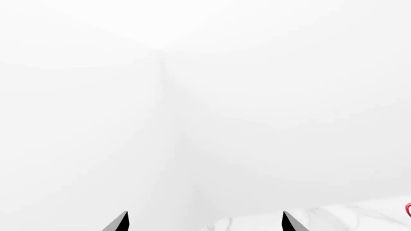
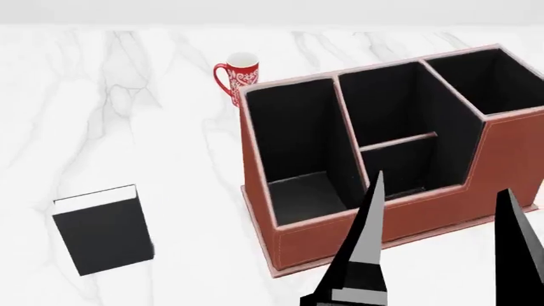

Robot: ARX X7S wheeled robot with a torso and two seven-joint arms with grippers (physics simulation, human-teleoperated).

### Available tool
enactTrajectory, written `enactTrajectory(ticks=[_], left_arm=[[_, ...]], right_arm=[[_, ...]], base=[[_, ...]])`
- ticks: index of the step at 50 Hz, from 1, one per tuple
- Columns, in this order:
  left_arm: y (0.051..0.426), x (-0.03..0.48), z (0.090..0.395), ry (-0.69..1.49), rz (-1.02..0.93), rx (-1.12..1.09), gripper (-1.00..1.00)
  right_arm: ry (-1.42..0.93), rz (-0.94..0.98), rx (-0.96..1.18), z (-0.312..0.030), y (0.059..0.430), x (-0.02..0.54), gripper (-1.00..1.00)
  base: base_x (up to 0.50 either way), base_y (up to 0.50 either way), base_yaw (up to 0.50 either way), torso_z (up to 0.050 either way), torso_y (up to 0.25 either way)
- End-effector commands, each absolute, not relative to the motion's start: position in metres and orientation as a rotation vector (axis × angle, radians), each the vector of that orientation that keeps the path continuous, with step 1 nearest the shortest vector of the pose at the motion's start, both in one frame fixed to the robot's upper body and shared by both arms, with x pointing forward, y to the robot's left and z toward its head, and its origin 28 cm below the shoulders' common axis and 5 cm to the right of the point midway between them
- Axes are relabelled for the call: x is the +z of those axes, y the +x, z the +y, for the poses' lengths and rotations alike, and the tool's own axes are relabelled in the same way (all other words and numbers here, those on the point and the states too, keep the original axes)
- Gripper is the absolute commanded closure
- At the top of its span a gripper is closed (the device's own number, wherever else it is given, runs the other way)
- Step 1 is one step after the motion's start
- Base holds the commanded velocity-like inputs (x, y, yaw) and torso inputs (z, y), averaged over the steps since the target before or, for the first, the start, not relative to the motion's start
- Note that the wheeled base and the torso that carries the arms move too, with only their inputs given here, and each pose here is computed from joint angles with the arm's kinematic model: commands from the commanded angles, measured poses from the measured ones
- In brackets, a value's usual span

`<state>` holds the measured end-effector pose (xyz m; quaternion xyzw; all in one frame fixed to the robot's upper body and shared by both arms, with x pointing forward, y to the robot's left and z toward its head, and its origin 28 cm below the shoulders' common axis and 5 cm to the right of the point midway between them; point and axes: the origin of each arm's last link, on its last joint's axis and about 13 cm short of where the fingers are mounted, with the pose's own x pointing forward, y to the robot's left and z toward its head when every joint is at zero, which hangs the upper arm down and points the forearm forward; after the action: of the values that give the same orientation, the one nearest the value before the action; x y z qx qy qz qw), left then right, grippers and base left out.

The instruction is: Pick up the book and place it in the left compartment of the caddy.

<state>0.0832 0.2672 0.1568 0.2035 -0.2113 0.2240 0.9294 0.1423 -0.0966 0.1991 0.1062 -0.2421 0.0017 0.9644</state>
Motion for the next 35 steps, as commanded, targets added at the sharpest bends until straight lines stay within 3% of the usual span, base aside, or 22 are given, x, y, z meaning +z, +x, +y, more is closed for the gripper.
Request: enactTrajectory(ticks=[1, 8, 13, 26, 35], left_arm=[[0.0842, 0.1569, 0.2669, 0.417, -0.432, 0.457, -1.00], [0.0858, 0.1569, 0.2662, 0.415, -0.430, 0.453, -1.00], [0.0865, 0.1569, 0.2660, 0.415, -0.428, 0.451, -1.00], [0.0872, 0.1570, 0.2665, 0.416, -0.426, 0.453, -1.00], [0.0876, 0.1570, 0.2663, 0.417, -0.425, 0.452, -1.00]], right_arm=[[0.211, -0.483, 0.004, -0.0968, 0.1425, 0.1990, -1.00], [0.136, -0.499, -0.025, -0.0948, 0.1429, 0.1981, -1.00], [0.131, -0.515, 0.013, -0.0933, 0.1411, 0.1979, -1.00], [0.152, -0.495, 0.014, -0.0925, 0.1420, 0.1972, -1.00], [0.183, -0.500, 0.002, -0.0941, 0.1421, 0.1994, -1.00]], base=[[0.49, -0.26, 0.00, 0.000, 0.000], [0.50, -0.25, 0.00, 0.000, 0.000], [0.00, 0.00, 0.00, 0.000, 0.003], [0.33, 0.37, 0.00, 0.000, 0.000], [0.01, 0.01, 0.00, 0.000, 0.001]])
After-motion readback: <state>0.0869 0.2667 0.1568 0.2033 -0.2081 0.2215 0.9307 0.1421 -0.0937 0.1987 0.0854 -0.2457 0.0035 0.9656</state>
